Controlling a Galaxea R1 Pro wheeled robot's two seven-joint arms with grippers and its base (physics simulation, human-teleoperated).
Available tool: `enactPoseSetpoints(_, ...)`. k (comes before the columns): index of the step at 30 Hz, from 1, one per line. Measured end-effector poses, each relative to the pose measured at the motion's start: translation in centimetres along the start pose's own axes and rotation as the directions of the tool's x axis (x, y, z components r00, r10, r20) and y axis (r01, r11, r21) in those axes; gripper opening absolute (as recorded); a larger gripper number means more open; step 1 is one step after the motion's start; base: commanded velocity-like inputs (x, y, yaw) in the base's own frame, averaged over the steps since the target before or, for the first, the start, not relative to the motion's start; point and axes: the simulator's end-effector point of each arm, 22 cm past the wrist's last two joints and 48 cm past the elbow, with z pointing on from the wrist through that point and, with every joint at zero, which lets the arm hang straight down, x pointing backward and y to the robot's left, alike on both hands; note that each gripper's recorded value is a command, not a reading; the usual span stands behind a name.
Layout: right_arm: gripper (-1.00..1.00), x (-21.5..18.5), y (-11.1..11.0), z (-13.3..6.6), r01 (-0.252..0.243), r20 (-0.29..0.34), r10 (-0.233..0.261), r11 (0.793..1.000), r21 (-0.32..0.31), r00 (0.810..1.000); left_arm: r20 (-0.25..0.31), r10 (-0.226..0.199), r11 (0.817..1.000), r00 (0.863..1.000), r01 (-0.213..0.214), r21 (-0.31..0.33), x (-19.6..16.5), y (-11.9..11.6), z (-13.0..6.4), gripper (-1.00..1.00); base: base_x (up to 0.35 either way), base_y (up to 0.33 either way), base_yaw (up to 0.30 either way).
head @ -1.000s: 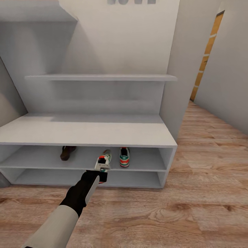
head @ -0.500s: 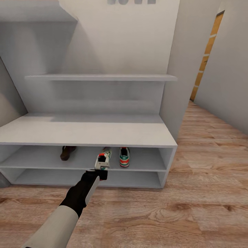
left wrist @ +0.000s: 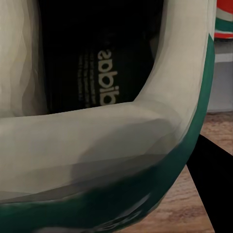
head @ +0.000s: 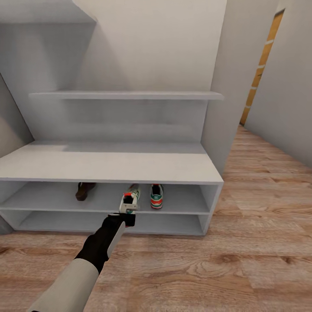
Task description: Pick up the two gym shoes and the two sandals from the corridor floor and place them onto the hallstand (shoe rack) in the corridor, making sure they are on the rack and not on the floor. Arrange them so the two gym shoes are next to each other and the two sandals are next to each other.
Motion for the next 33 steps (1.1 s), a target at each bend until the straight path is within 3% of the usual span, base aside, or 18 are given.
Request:
enactPoseSetpoints(22, -1.00, 0.33, -0.02, 0.36, 0.006, -0.007, -0.006, 1.000, 0.007, 1.000, -0.015, 0.000, 1.000, 1.000, 0.000, -0.002, 0.67, 0.07, 0.52, -1.00, 0.002, 0.000, 0.000)
enactPoseSetpoints(33, -1.00, 0.31, -0.03, 0.33, 0.006, -0.007, -0.006, 1.000, 0.007, 1.000, -0.014, 0.000, 1.000, 1.000, 0.000, -0.002, 0.64, 0.07, 0.49, -1.00, 0.277, -0.125, 0.000)
